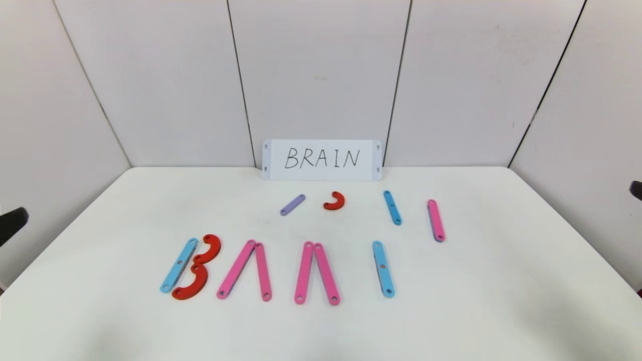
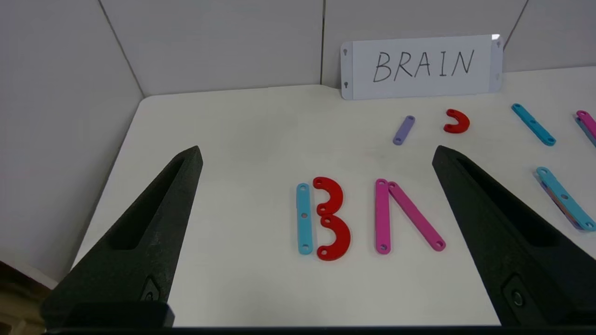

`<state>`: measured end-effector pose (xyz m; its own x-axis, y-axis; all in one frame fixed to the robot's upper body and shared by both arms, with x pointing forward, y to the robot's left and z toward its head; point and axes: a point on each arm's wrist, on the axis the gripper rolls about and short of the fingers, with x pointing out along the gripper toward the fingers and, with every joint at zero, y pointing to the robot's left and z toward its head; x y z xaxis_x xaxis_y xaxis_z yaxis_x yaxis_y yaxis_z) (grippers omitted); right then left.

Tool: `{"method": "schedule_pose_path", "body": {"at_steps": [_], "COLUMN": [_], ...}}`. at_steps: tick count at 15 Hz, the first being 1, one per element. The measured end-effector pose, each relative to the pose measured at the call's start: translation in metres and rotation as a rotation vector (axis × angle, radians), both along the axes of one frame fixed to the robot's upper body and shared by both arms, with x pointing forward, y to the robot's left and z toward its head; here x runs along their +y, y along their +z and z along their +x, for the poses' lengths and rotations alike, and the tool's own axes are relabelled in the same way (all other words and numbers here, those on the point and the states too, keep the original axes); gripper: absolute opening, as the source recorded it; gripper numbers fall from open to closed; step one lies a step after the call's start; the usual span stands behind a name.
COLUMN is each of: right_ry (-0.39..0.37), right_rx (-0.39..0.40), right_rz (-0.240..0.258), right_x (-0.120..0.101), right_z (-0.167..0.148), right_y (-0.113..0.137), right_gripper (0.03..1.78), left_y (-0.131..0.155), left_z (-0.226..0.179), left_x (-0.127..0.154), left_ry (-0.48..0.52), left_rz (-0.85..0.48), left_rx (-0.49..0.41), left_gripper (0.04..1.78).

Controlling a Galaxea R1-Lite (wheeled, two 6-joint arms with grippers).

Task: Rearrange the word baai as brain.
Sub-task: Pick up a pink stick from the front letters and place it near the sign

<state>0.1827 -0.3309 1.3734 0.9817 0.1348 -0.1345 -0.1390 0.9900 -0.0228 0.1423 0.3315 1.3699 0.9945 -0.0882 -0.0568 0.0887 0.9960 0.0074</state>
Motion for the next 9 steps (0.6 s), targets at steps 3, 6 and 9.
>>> {"method": "schedule_pose_path", "body": {"at_steps": [3,6,9], "right_ry": [0.06,0.116,0.149], "right_rx": [0.075,0.17,0.274], "right_rz": [0.001,-0.006,-0.019], "right_x": [0.009,0.022,0.034], "right_z": [0.039,0.073,0.108], "right_y": [0.005,-0.005,-0.021], "right_gripper": [1.7,1.7,1.7], "left_y": [0.013,0.013,-0.003], "left_z": [0.039,0.081,0.12], "left_x": [-0.001,-0.006,-0.016], "left_ry": [-0.023,-0.061,-0.111], "left_rz": [-0.002,0.0,0.009], "left_rx": [0.078,0.179,0.312], "left_gripper": [1.74,1.74,1.74]}}
